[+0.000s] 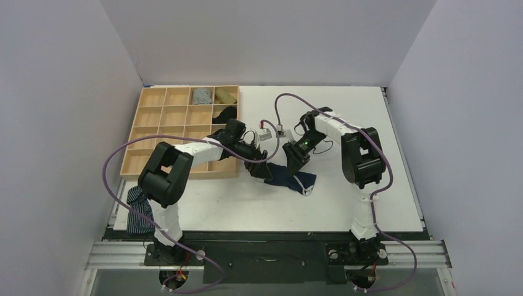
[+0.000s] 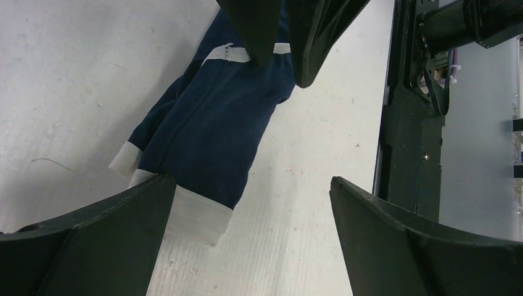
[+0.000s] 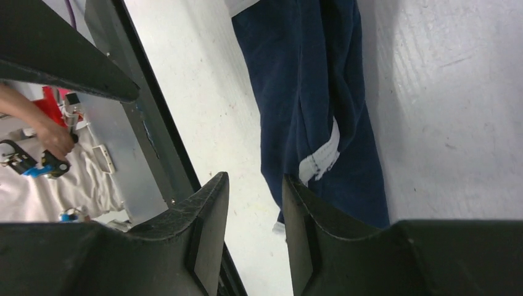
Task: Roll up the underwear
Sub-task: Fold the underwear at the center of the board.
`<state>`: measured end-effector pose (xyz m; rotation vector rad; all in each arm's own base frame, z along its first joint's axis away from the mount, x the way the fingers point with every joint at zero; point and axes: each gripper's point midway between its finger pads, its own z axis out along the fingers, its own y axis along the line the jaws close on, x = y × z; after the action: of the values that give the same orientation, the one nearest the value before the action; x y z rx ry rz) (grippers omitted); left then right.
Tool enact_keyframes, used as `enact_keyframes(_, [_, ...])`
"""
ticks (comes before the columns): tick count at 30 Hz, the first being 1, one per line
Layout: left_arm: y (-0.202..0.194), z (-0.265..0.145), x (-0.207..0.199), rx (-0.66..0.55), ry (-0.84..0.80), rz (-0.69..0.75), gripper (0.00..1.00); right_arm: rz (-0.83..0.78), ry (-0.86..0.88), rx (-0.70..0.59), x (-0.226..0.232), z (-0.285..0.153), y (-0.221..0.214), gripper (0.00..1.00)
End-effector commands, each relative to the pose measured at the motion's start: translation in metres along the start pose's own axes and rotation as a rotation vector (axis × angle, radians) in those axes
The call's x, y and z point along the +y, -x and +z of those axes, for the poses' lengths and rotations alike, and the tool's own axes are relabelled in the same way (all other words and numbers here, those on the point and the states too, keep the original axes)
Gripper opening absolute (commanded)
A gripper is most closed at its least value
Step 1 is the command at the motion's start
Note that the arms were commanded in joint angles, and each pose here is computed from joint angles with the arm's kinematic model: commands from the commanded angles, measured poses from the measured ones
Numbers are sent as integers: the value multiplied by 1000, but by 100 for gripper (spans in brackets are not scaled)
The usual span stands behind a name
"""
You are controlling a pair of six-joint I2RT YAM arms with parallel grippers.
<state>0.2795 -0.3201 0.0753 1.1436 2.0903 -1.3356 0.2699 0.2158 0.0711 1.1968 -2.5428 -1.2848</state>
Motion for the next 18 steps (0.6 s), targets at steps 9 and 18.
enact_keyframes(9, [2, 14, 29, 2, 64, -73, 97, 66, 10, 20, -26, 19, 3, 34])
enact_keyframes(18, [-10, 17, 31, 35, 91, -64, 97, 105, -95, 52, -43, 20, -14, 34])
